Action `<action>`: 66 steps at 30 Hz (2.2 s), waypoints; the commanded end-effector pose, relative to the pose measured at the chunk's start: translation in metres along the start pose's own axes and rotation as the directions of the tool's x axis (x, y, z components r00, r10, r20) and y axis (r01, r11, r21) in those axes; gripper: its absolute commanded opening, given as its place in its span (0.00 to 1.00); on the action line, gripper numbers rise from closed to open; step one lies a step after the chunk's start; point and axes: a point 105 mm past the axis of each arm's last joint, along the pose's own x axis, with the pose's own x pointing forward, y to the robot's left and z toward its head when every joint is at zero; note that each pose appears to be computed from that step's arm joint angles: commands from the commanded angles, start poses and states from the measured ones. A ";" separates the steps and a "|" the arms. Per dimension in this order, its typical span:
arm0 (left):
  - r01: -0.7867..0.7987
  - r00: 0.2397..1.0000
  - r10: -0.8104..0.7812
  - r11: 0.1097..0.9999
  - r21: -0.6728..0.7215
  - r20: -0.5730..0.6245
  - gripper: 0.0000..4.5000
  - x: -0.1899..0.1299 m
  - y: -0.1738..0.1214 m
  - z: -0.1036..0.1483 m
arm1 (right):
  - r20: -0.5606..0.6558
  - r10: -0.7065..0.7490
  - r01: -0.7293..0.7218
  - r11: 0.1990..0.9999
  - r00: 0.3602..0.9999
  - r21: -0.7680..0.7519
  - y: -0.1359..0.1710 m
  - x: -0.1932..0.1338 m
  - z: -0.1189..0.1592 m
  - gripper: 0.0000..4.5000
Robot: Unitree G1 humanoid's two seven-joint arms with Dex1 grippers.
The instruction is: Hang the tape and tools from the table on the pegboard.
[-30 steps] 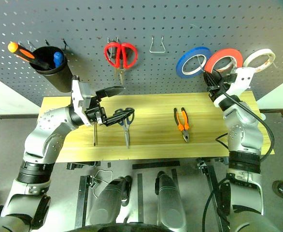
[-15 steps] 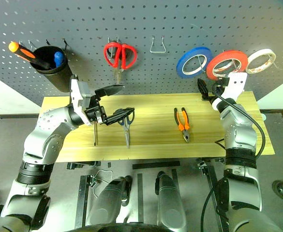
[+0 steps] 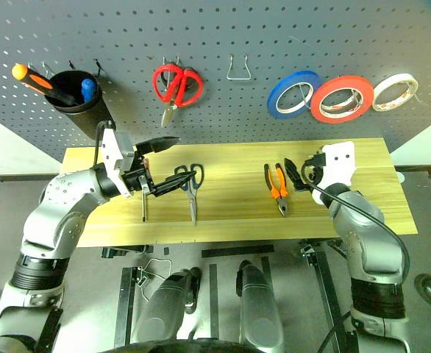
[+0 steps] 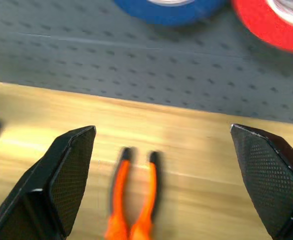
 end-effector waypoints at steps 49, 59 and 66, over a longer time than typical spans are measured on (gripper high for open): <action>0.037 0.971 -0.060 0.994 -0.100 -0.233 1.00 -0.014 -0.038 -0.041 | -0.423 -0.087 0.069 0.996 0.902 -0.056 0.009 0.041 -0.077 1.00; 0.033 0.971 -0.057 0.994 -0.105 -0.234 1.00 -0.015 -0.040 -0.040 | -0.431 -0.070 0.049 0.997 0.900 -0.061 0.014 0.045 -0.079 1.00; 0.031 0.970 -0.057 0.994 -0.108 -0.237 1.00 -0.016 -0.042 -0.039 | -0.434 -0.064 0.041 0.997 0.898 -0.063 0.017 0.047 -0.082 1.00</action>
